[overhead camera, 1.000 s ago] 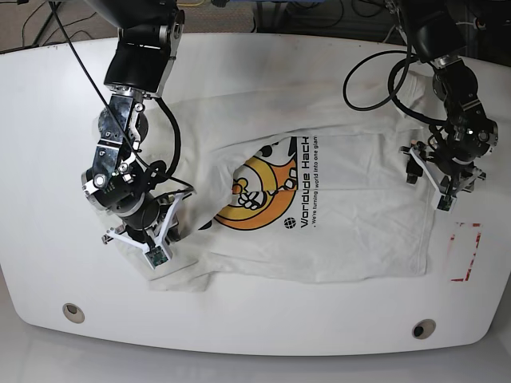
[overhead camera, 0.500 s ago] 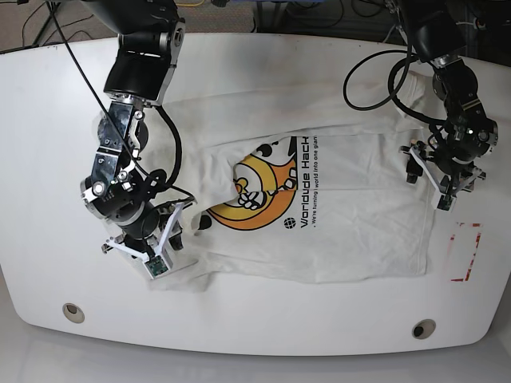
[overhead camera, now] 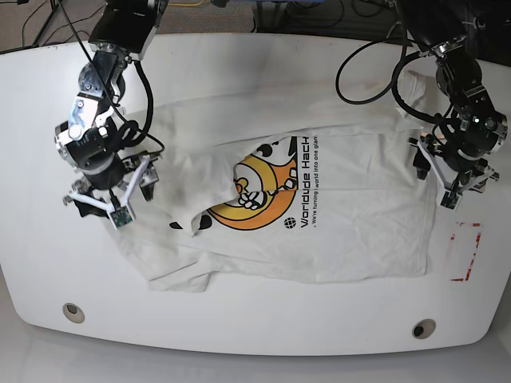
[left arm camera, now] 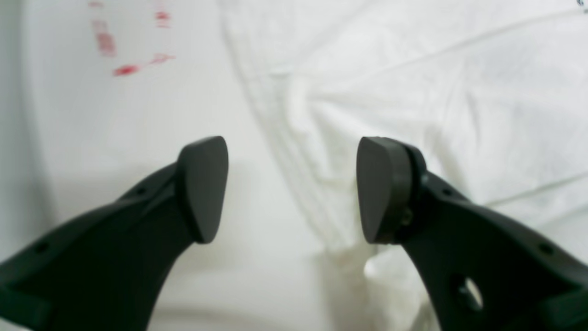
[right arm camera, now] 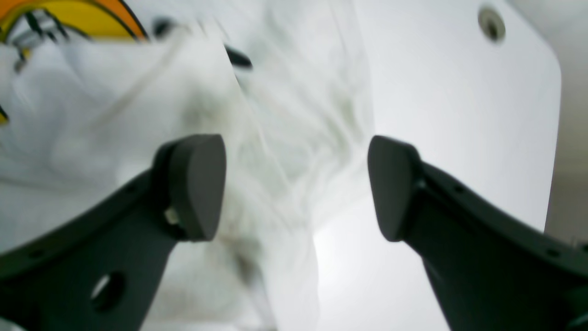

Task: Layout the t-shirt on the table in an organized manner, then fold the t-shirt properly
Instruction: 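Move both grippers to the shoulder edge of the t-shirt and grasp it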

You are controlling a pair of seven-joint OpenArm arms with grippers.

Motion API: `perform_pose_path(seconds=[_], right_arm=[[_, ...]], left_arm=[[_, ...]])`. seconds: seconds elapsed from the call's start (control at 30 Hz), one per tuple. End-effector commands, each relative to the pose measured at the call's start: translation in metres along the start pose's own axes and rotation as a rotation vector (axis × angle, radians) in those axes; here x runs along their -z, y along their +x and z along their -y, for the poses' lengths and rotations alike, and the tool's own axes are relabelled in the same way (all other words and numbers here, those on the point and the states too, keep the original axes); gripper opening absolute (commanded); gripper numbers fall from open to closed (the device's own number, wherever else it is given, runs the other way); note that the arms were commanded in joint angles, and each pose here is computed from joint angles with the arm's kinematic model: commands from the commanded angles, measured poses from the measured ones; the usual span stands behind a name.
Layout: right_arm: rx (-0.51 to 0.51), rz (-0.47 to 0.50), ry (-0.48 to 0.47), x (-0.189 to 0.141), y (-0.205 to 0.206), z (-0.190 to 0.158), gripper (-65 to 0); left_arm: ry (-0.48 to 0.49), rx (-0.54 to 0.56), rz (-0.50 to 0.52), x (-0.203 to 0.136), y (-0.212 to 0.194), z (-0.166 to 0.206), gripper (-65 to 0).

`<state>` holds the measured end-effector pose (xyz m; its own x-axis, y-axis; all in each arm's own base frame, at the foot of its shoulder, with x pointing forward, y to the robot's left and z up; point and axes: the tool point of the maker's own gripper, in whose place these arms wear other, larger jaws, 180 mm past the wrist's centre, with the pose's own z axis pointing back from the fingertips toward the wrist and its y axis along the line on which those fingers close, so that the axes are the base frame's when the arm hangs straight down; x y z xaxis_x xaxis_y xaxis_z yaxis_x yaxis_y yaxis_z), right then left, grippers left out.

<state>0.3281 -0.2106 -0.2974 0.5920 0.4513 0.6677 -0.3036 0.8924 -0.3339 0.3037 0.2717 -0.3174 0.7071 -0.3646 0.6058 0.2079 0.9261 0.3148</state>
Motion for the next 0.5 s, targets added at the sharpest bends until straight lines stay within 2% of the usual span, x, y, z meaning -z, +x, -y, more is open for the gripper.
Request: perform_pose_path(seconds=[0.0,0.17,0.47], right_arm=[[0.035,0.002,-0.046,-0.011,-0.011,0.015,-17.4],[0.116,-0.090,-0.104,-0.025,-0.060,0.033,-17.6],[0.168,-0.216,-0.133,-0.044,-0.118,0.036,-17.6]], left_arm=[[0.051,-0.023,0.003,-0.013,0.000,-0.010,-24.2],[0.090,-0.073,-0.076,-0.021,-0.028,-0.023,-24.2],[0.092,-0.092,-0.215,-0.029,-0.072,-0.021,-24.2]])
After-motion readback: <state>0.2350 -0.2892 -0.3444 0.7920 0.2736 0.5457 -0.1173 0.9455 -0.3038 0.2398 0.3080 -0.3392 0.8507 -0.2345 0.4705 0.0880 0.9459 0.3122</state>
